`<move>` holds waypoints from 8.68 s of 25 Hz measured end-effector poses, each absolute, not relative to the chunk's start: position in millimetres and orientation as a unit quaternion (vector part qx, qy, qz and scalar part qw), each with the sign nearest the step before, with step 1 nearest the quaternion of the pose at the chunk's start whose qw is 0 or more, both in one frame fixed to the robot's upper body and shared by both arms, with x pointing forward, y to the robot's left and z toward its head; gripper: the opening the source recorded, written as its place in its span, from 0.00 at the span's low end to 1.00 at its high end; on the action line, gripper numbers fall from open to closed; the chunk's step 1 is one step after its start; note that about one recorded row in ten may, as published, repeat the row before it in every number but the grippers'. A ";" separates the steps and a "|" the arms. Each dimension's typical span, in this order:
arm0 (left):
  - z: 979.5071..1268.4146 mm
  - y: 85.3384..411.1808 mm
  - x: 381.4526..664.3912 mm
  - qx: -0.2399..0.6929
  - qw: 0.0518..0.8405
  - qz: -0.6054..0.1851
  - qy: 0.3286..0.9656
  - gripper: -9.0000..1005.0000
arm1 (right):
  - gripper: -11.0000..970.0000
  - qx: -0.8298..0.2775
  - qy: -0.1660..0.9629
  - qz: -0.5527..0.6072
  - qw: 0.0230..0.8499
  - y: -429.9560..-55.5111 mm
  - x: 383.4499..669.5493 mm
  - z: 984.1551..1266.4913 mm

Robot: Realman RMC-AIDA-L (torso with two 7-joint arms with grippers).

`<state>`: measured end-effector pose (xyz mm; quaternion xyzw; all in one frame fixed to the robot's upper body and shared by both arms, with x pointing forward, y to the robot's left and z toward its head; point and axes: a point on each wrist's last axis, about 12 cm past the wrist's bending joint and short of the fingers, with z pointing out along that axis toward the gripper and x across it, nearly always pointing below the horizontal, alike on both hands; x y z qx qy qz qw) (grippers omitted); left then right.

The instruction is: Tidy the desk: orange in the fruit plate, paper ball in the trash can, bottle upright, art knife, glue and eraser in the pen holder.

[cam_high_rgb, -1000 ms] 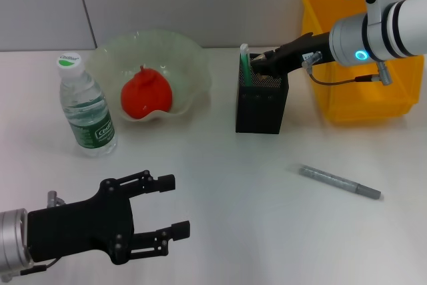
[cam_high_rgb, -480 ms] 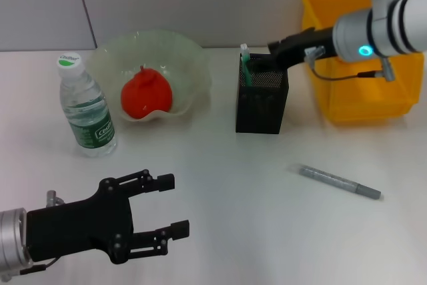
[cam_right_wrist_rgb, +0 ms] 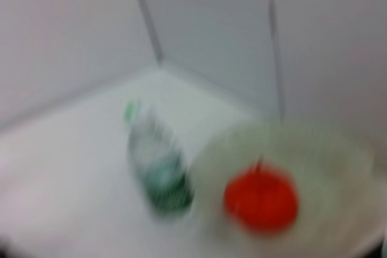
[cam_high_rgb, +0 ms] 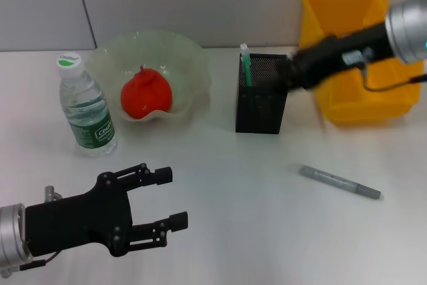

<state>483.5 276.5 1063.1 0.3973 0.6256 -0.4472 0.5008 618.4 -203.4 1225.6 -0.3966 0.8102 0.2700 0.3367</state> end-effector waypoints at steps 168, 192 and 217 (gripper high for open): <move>1065.4 285.8 472.7 0.387 0.515 -0.457 0.613 0.79 | 0.55 -0.220 0.719 0.301 0.586 -218.7 641.0 1122.0; 1060.2 257.4 488.1 0.381 0.470 -0.488 0.630 0.79 | 0.71 -0.410 0.613 0.504 0.450 -314.9 480.7 1093.5; 1068.8 283.3 491.2 0.447 0.407 -0.469 0.643 0.79 | 0.71 -0.412 0.650 0.471 0.431 -267.1 493.0 1063.9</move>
